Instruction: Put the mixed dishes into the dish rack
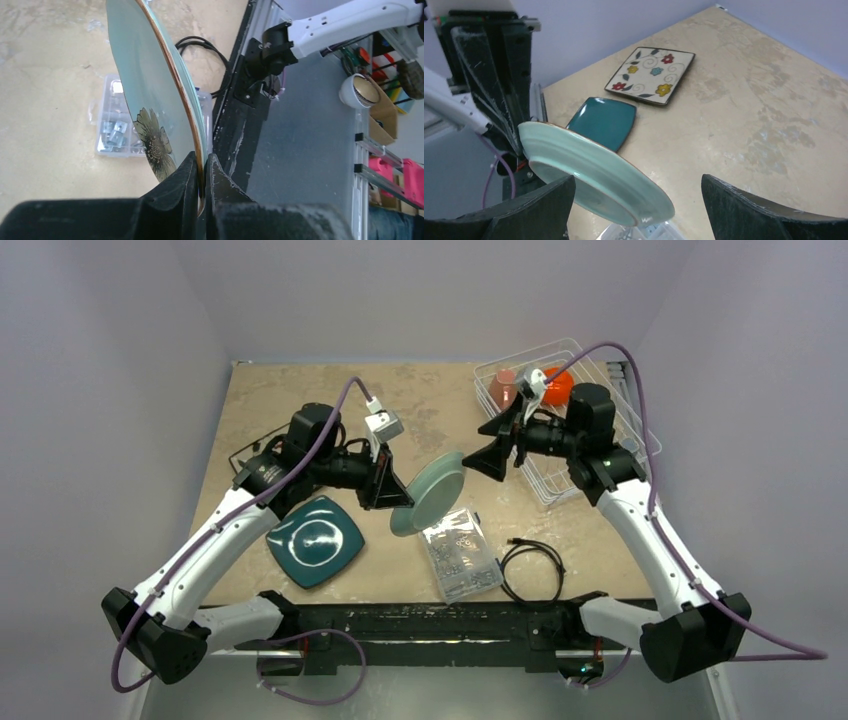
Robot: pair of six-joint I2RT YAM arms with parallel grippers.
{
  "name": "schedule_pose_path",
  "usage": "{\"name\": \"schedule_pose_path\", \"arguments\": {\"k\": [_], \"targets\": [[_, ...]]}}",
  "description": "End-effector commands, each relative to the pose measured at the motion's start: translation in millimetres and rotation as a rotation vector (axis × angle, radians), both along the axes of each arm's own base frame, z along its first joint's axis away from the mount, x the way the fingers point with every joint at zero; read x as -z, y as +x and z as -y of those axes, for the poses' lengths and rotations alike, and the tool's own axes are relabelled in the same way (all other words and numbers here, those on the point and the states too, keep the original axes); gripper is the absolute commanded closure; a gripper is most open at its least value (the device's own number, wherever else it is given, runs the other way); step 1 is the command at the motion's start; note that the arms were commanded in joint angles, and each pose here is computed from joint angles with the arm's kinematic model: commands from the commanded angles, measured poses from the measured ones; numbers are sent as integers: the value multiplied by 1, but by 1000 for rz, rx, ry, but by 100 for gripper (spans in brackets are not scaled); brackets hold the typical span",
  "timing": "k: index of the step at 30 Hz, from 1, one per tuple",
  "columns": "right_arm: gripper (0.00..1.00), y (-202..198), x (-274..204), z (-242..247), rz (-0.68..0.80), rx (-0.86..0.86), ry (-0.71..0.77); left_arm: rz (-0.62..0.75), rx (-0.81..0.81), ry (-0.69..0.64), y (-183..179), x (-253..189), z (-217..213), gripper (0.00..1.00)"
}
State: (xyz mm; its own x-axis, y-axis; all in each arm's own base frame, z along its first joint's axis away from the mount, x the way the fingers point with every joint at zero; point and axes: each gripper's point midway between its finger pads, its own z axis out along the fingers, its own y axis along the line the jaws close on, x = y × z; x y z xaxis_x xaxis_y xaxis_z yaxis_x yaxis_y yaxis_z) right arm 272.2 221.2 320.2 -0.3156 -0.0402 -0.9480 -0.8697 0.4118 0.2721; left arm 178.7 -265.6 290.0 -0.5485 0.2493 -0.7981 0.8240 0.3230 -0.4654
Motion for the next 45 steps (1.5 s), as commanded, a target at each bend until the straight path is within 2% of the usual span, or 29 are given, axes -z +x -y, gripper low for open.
{"name": "schedule_pose_path", "arguments": {"k": [1,4,10,18,21,27,32,38,41,45], "targets": [[2,-28,-8,-26,219,-235,-73,138,171,-172,-15,-50,11,100],[3,-34,0,-38,212,-312,-102,118,204,-184,-20,-49,13,100],[6,-75,5,-64,115,-598,-77,93,232,-181,-22,-44,15,100],[8,-95,12,-68,69,-652,-78,57,248,-168,-21,-37,17,100],[8,-90,7,-65,117,-585,-98,60,228,-154,-17,-35,17,100],[6,-93,6,-61,117,-529,-87,52,236,-156,-18,-35,17,100],[6,-39,12,-60,32,-183,-110,36,169,-124,-6,-28,18,100],[6,-26,2,-54,22,-48,-79,28,159,-121,-4,-27,19,100],[3,-4,-4,-46,-27,121,-49,28,124,-109,1,-25,18,100],[2,10,-7,-42,-123,242,0,47,19,-69,16,-22,14,100]]}}
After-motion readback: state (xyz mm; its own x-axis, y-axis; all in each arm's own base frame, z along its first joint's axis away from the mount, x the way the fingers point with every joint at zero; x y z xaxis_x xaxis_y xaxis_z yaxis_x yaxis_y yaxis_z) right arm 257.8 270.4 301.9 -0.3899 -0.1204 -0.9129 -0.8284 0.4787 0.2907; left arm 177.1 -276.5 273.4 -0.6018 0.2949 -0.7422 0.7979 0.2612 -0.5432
